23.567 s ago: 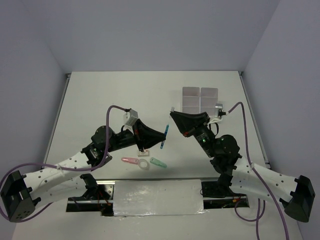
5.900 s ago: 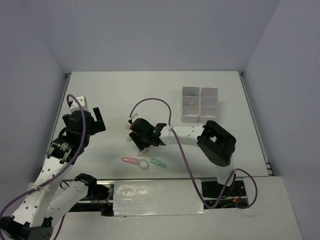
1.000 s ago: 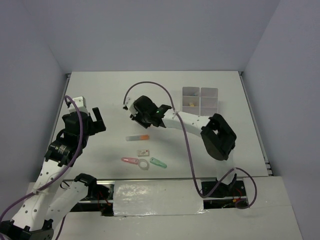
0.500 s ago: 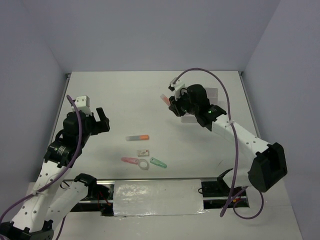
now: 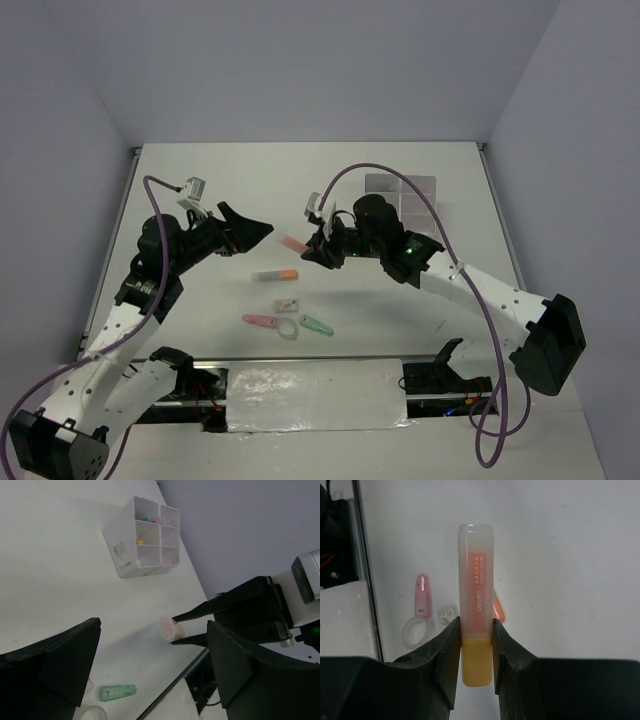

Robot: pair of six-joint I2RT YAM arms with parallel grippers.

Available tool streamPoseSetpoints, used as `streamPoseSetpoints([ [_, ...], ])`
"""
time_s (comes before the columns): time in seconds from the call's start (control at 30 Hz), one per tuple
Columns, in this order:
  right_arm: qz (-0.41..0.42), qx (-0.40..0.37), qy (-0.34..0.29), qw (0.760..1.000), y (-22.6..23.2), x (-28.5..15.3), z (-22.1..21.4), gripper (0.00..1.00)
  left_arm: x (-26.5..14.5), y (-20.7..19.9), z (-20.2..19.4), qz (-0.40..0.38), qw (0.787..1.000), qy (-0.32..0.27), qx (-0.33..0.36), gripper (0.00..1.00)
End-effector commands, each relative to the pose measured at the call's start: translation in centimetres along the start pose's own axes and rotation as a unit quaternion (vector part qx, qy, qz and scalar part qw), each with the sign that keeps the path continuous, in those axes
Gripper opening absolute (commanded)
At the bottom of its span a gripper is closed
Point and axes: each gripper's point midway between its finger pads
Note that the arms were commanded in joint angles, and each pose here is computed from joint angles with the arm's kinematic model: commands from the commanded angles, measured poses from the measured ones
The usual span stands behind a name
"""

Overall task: Sort the stationery into containers
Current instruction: Place the pen in the storage box.

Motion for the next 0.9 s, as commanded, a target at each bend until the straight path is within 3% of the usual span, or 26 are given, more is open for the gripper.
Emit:
streamPoseSetpoints([
  [0.0, -0.013, -0.025, -0.073, 0.997, 0.5, -0.2, 5.0, 0.01, 0.3, -5.2, 0.9, -0.128, 0.991, 0.007, -0.033, 0.99],
  [0.2, -0.043, -0.028, -0.063, 0.997, -0.5, 0.2, 5.6, 0.01, 1.1, -4.3, -0.3, -0.112, 0.992, 0.03, -0.049, 0.99],
  [0.3, -0.127, -0.012, -0.005, 0.992, -3.6, -0.3, 3.7, 0.0, 0.7, -3.1, 0.3, -0.072, 0.997, 0.005, -0.035, 0.99],
  [0.37, -0.175, 0.012, 0.048, 0.983, -5.7, -0.8, 1.7, 0.0, 0.1, -2.6, 0.7, -0.047, 0.999, -0.006, -0.018, 0.99],
  [0.47, -0.222, 0.096, 0.06, 0.968, -8.6, -2.2, 0.3, 0.0, -0.7, -1.4, 1.8, 0.005, 1.0, -0.031, 0.004, 0.99],
  [0.57, -0.299, 0.231, 0.017, 0.926, -12.9, -5.4, -1.4, 0.0, -1.8, -0.7, 3.1, 0.048, 0.997, -0.057, 0.038, 0.99],
  [0.73, -0.412, 0.281, -0.024, 0.866, -17.4, -10.7, -2.5, 0.0, -3.8, 0.3, 4.8, 0.107, 0.986, -0.081, 0.101, 0.99],
  [0.83, -0.474, 0.32, -0.017, 0.82, -19.4, -13.6, -4.5, 0.0, -5.2, 1.3, 5.2, 0.148, 0.977, -0.087, 0.124, 0.99],
  [0.87, -0.502, 0.35, -0.039, 0.79, -20.8, -15.4, -5.4, 0.0, -5.7, 1.3, 5.2, 0.151, 0.976, -0.09, 0.131, 0.99],
])
Point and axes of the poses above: each gripper's point midway between its finger pads, its own x axis out along the fingers, its own y axis along the line the jaws close on, z = x × y, and after that the axes turned 6 degrees about -x, right-handed
